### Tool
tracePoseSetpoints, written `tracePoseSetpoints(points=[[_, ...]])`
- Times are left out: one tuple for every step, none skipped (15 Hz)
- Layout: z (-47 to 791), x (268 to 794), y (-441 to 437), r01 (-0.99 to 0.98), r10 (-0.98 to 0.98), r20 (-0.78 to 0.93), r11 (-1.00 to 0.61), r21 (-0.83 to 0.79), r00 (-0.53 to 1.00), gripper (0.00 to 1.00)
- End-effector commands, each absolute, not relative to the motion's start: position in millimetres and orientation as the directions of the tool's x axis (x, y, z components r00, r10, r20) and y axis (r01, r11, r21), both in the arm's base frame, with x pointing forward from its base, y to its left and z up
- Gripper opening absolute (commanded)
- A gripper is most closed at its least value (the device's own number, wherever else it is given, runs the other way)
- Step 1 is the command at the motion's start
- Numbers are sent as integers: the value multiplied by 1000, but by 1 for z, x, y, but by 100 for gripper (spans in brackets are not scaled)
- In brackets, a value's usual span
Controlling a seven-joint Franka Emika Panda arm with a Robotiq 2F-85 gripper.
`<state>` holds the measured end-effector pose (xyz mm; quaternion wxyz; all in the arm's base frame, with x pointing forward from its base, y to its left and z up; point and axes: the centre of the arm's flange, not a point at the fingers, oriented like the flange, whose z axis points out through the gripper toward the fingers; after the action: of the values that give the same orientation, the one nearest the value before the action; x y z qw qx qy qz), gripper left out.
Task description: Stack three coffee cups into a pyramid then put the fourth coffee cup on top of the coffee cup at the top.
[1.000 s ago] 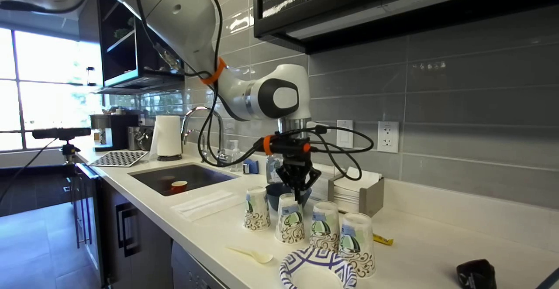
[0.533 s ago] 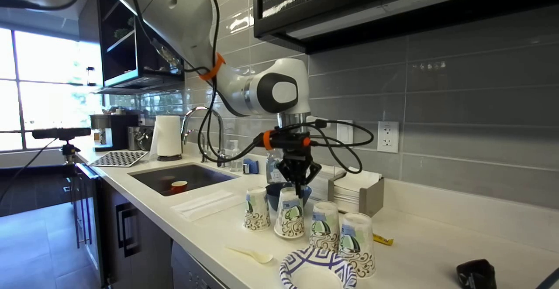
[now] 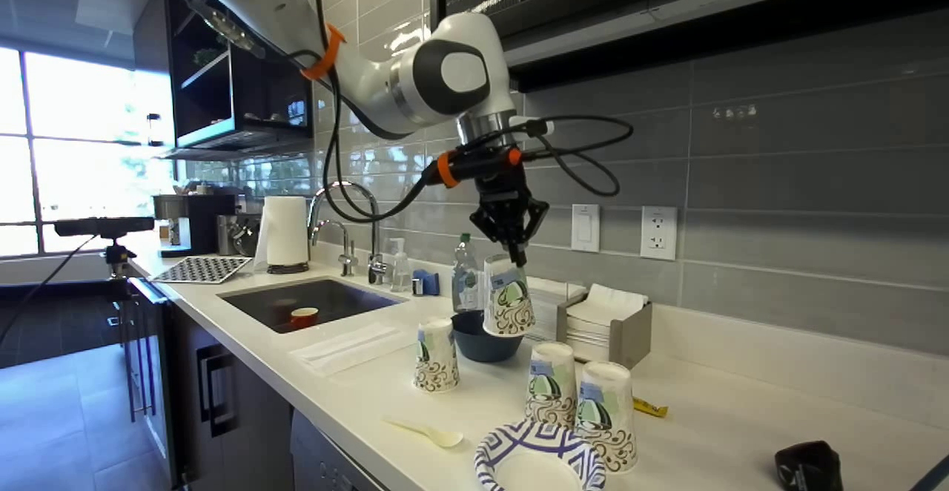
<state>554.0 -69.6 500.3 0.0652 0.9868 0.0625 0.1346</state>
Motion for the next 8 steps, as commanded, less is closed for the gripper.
tracePoseSetpoints(points=[[544,543,-82,49,109,307,-979,198,945,1],[551,541,-83,57,113,302,-980,188,946,1],[536,545,-80,72,124,308,-982,174,943,1],[541,543,-81,68,121,314,-982,175,942,2],[541,543,-81,68,121,314,-982,175,942,2],[539,543,-80,70,122,310,-982,174,943,2],[537,544,-80,72,123,305,-982,174,944,2],[536,547,-84,49,109,306,-979,197,946,1]])
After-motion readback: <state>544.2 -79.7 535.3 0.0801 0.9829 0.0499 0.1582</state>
